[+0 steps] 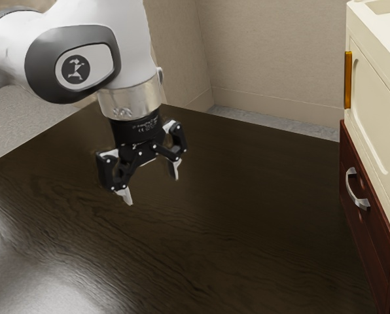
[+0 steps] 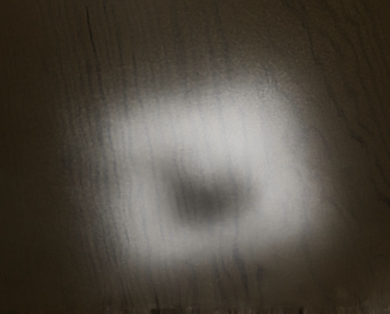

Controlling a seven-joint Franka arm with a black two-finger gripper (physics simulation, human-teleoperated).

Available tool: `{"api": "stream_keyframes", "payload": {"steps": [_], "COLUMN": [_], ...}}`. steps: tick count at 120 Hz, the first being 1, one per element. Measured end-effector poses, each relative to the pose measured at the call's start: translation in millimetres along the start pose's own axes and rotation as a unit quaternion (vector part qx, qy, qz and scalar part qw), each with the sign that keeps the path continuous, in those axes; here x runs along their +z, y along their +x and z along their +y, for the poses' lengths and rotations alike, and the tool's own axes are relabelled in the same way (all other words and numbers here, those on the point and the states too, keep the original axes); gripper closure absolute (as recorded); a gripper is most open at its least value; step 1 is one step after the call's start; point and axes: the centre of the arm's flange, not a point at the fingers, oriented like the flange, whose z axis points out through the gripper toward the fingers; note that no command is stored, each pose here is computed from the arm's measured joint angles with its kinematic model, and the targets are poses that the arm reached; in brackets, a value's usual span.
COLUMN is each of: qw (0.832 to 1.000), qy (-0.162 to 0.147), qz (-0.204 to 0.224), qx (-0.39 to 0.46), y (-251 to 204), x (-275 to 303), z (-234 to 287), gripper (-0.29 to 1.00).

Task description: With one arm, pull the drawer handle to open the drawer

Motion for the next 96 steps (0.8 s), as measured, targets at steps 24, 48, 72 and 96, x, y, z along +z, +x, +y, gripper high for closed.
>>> {"api": "stream_keyframes", "payload": {"steps": [24,48,72,96], "qw": [0.998,0.993,0.987,0.979], "qy": [-0.041,-0.070,-0.087,-0.108], "qz": [-0.007,-0.002,-0.001,-0.003], "qx": [0.057,0.095,0.137,0.174], "y": [-40,-42,-60,-83], "x": [24,35,40,46], "z": [59,104,125,147], "gripper": [0.00,0.00,0.00,0.00]}}
